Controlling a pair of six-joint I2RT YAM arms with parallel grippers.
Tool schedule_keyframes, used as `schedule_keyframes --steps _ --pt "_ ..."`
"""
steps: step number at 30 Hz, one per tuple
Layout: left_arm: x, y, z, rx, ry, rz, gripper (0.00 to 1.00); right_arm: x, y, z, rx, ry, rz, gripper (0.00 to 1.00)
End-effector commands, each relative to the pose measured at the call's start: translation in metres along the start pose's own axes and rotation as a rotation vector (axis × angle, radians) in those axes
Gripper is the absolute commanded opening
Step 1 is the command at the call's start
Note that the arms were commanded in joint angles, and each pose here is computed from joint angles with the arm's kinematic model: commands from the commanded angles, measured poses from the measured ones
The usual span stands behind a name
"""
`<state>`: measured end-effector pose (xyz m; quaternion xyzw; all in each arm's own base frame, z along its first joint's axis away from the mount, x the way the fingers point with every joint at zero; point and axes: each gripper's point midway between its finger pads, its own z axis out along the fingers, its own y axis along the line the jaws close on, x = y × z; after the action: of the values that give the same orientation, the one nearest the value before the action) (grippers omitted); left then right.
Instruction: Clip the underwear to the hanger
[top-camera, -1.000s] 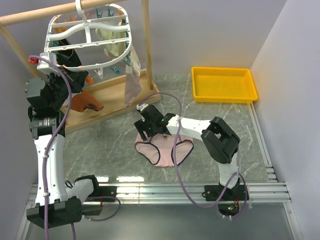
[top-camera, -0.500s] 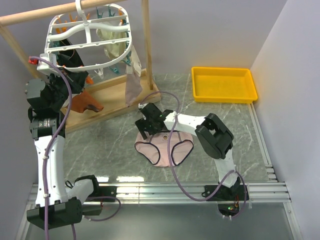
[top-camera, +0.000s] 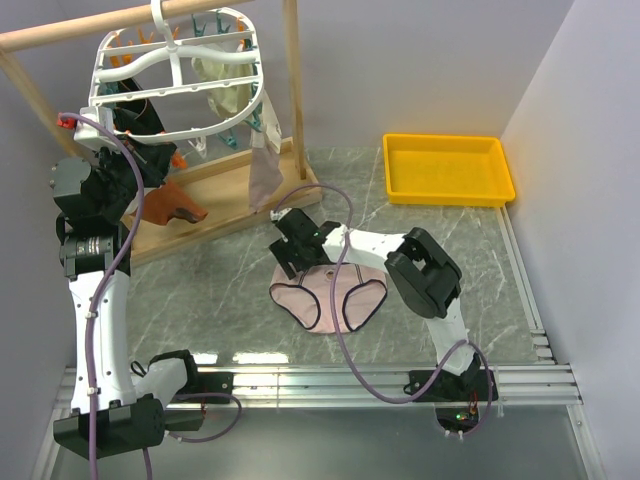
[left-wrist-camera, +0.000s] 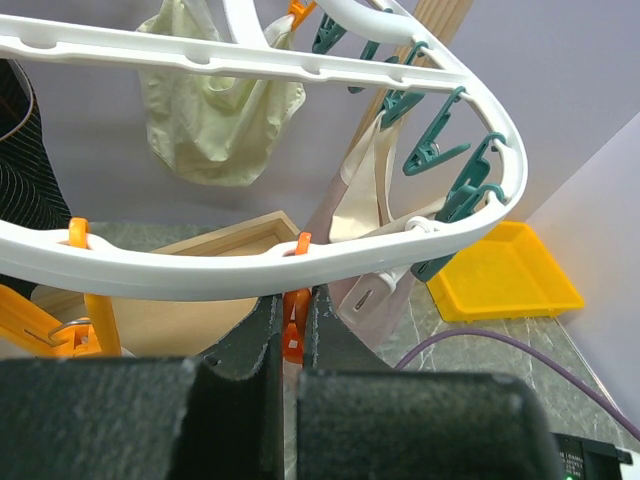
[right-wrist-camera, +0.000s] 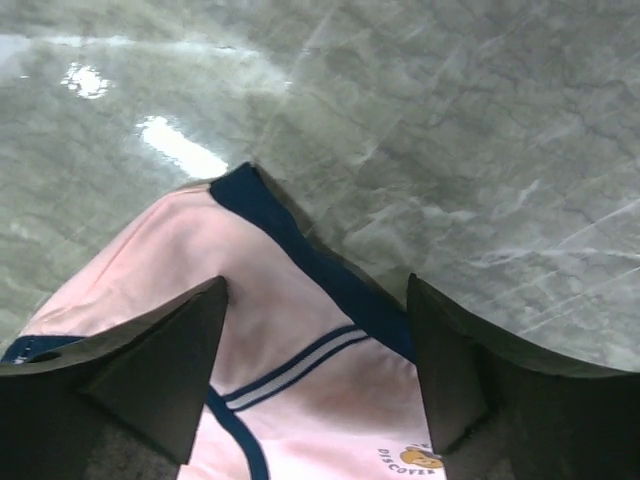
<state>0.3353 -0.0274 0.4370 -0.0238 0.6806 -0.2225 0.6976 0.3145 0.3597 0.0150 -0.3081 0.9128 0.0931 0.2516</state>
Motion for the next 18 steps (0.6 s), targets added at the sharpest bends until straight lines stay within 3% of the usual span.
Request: schedule_keyframes --steps 1,3,6,7,9,11,12,15,18 --pt "-0.009 -0.007 -0.003 0.024 -0.034 0.032 0.00 0.066 0.005 0.016 0.046 0.151 -0.103 0.76" --pt "-0.009 -0.008 -0.003 0.026 -0.034 0.027 0.00 0.078 0.009 0.018 0.048 0.171 -0.142 0.73" --pt "-0.009 -0.007 -0.004 0.024 -0.033 0.026 0.00 0.081 0.015 0.022 0.014 0.183 -0.150 0.52" --pt "-0.008 -0.007 -0.003 0.024 -0.033 0.028 0.00 0.079 0.016 0.022 0.013 0.177 -0.152 0.38" --pt "-0.008 -0.007 -0.003 0.021 -0.030 0.027 0.00 0.072 0.018 0.021 0.000 0.157 -0.159 0.23" --pt "-0.008 -0.007 -0.003 0.022 -0.028 0.027 0.00 0.062 0.022 0.020 -0.022 0.127 -0.171 0.13" --pt "-0.009 -0.007 -0.003 0.022 -0.029 0.027 0.00 0.052 0.023 0.017 -0.023 0.096 -0.179 0.02" --pt "-0.005 -0.008 -0.004 0.028 -0.018 0.020 0.00 0.017 0.024 0.002 -0.033 -0.009 -0.198 0.00" --pt "-0.004 -0.009 -0.005 0.031 -0.011 0.019 0.01 -0.035 0.029 -0.028 -0.047 -0.197 -0.246 0.00"
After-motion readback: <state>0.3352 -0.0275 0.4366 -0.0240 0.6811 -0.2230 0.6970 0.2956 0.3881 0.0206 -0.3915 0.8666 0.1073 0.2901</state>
